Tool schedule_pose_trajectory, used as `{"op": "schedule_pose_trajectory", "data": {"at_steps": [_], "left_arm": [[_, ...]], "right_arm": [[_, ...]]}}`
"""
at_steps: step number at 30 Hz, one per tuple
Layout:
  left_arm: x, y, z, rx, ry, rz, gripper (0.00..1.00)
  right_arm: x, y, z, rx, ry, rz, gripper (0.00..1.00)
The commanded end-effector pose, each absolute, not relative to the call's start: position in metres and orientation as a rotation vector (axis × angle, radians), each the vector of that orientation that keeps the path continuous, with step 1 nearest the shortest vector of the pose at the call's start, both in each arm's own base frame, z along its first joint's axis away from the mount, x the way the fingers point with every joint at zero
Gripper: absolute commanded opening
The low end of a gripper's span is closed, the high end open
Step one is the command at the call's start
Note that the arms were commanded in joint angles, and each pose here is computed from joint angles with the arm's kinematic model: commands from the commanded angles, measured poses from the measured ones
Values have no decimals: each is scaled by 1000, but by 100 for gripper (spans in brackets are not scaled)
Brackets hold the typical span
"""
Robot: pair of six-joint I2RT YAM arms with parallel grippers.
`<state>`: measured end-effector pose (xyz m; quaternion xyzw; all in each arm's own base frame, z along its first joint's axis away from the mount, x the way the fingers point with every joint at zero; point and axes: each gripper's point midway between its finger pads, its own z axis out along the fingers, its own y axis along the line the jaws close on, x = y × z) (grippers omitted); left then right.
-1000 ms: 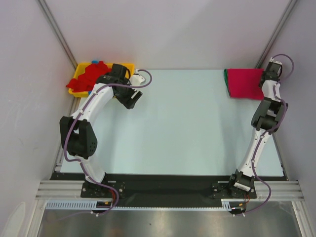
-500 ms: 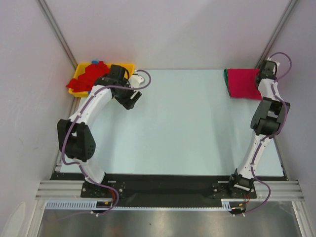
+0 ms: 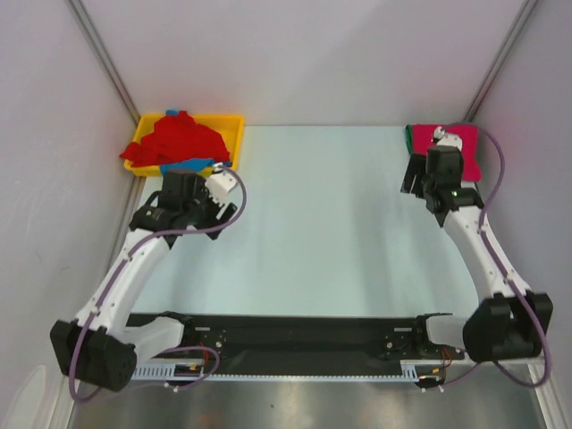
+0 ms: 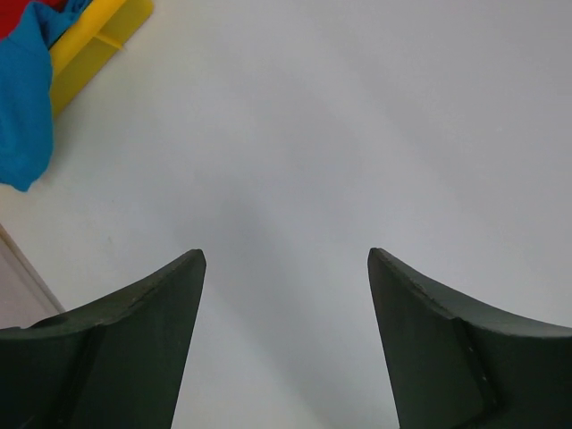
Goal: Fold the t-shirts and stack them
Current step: Neatly place the folded tshirt to the corner
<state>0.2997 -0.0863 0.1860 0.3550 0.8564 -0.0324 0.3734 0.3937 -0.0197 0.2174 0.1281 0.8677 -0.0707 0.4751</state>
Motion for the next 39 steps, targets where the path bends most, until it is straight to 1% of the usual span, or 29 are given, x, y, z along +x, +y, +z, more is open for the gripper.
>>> {"op": "schedule_pose_trajectory", "data": {"at_steps": [1,2,3,4,5,8,12,17,22,24,39], "left_arm": [[282,-76,198,814,2126,-53,80],[274,-71,187,807,2160,-40,80],[270,-67,188,788,2157,-27,80],[267,-64,184,760,2175,-17,81],[265,-57,179,736,2195,17,81],[261,-52,175,671,2197,4,82],[257,-47,171,652,2192,0,82],[257,-44,172,635,2170,7,83],[256,-43,171,640,2165,7,84],[255,-44,172,644,2160,5,84],[251,-43,168,661,2158,3,84]], "right_arm": [[344,16,215,306,2154,27,78],[328,19,216,322,2142,59,84],[315,22,210,322,2170,73,91],[307,28,210,308,2176,107,99],[298,31,204,323,2191,126,100],[277,39,203,328,2194,201,100],[265,45,199,382,2168,276,100],[257,53,190,398,2175,341,100],[252,53,188,399,2175,344,100],[251,61,190,360,2179,393,100],[244,65,190,294,2173,416,100]]}}
